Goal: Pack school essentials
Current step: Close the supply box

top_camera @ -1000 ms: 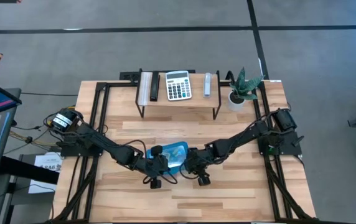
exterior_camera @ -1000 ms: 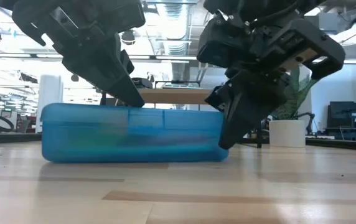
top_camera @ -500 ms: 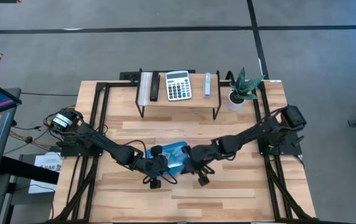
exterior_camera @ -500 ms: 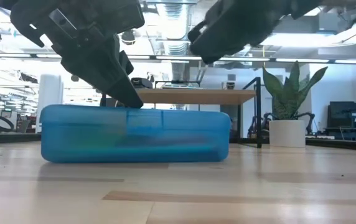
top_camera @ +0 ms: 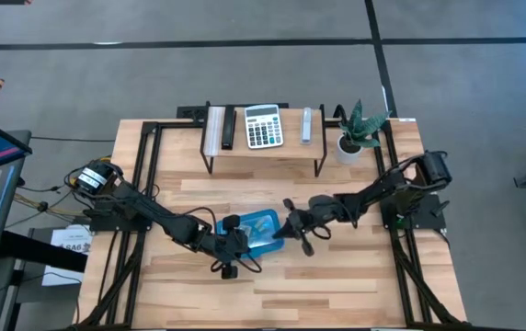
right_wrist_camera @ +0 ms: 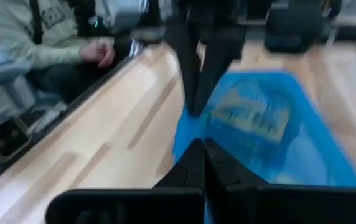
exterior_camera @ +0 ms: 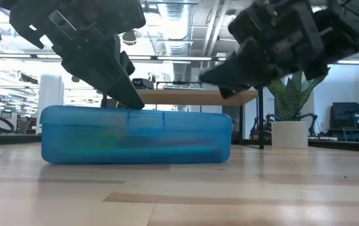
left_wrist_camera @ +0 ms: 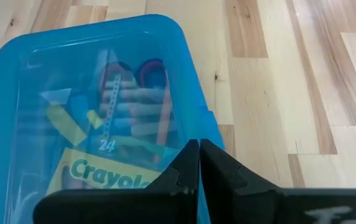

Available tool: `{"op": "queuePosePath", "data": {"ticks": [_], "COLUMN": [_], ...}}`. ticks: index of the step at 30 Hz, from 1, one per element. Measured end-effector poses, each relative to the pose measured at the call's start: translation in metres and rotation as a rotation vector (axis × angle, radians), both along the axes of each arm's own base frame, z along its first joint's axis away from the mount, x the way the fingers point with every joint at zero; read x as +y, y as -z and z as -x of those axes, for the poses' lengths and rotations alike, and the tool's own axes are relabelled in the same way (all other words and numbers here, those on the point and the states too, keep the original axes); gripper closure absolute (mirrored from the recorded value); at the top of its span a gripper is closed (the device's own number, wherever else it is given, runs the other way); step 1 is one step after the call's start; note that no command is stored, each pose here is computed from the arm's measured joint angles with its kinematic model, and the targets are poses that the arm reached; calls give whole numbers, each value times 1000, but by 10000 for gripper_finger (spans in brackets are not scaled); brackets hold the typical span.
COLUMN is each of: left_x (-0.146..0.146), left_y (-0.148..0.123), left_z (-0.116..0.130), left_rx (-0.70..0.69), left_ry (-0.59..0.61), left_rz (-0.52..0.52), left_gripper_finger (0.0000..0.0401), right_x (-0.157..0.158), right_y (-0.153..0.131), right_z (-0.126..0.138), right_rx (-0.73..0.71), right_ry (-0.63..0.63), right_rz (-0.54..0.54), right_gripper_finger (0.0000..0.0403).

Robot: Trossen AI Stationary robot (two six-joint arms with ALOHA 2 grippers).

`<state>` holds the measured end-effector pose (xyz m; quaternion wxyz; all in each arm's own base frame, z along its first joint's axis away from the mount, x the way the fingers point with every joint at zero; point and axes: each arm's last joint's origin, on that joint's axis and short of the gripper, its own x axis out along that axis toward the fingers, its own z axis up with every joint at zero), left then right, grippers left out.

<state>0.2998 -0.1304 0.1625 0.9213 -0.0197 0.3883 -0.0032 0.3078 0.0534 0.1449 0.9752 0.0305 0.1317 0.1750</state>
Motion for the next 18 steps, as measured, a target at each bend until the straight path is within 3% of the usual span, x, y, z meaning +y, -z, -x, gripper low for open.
{"op": "queuePosePath", "data": {"ticks": [10, 18], "left_x": [0, 0], "left_y": [0, 0], "left_z": [0, 0], "left_rx": [-6, -7], "left_ry": [-12, -14], "left_rz": [-6, -4], "left_gripper_finger": [401, 401], "right_x": [4, -8], "right_y": [2, 33], "right_z": [2, -8], "right_rx": [-18, 20], "right_ry": [-20, 43], "right_rz": [38, -7], "right_gripper_finger": [394, 394]}}
